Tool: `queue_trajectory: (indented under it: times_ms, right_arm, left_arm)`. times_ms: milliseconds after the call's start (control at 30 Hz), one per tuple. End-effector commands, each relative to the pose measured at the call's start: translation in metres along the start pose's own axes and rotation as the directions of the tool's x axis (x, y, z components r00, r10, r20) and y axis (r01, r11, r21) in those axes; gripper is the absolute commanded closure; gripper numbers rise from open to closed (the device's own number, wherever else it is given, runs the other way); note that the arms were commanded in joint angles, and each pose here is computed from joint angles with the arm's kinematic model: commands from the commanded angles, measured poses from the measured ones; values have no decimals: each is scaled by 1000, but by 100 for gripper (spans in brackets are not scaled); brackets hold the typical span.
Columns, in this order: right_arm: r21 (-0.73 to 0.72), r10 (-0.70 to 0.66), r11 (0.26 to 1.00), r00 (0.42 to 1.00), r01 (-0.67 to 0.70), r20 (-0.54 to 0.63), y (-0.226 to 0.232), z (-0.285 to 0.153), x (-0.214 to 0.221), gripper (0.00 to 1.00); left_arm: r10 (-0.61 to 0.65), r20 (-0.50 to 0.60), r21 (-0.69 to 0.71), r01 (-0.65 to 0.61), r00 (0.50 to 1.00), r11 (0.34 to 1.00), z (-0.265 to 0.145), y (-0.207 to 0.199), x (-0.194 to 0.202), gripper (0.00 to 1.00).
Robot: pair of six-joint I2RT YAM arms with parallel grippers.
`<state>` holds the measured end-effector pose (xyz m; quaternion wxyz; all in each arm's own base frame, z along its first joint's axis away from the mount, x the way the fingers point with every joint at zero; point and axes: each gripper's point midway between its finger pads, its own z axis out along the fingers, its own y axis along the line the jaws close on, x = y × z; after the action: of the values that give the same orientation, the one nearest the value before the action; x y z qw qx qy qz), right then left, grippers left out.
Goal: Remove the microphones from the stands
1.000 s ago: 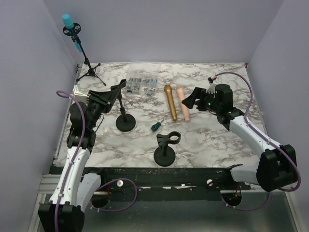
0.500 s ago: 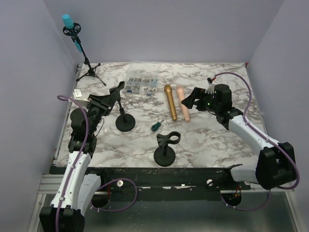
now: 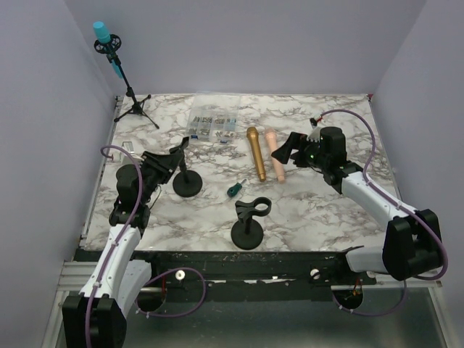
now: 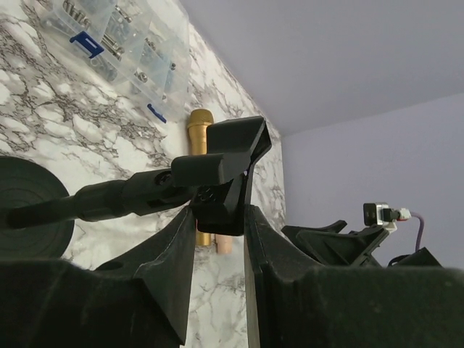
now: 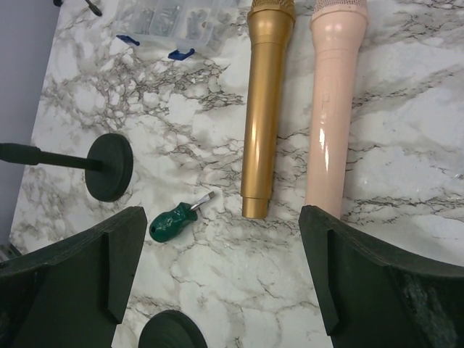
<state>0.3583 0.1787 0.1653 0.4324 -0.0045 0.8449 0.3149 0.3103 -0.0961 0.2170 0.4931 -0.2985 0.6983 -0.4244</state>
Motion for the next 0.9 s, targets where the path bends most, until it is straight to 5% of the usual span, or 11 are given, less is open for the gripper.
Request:
queue_trajectory:
  times_ms: [0, 433, 867]
  right_arm:
    - [-12, 5, 1000, 1000, -5, -5, -2, 3, 3, 5]
    - [-16, 9, 1000, 1000, -9, -13, -3, 6, 5, 5]
    - [-16, 12, 1000, 1000, -12, -22, -4, 8, 8, 5]
  left_arm:
    - [72, -117, -221, -97, 990, 971, -6, 66, 27, 100]
    - [93, -185, 27, -90, 978, 996, -57, -31, 27, 100]
    - [-8, -394, 148, 72, 919, 986, -102, -53, 76, 100]
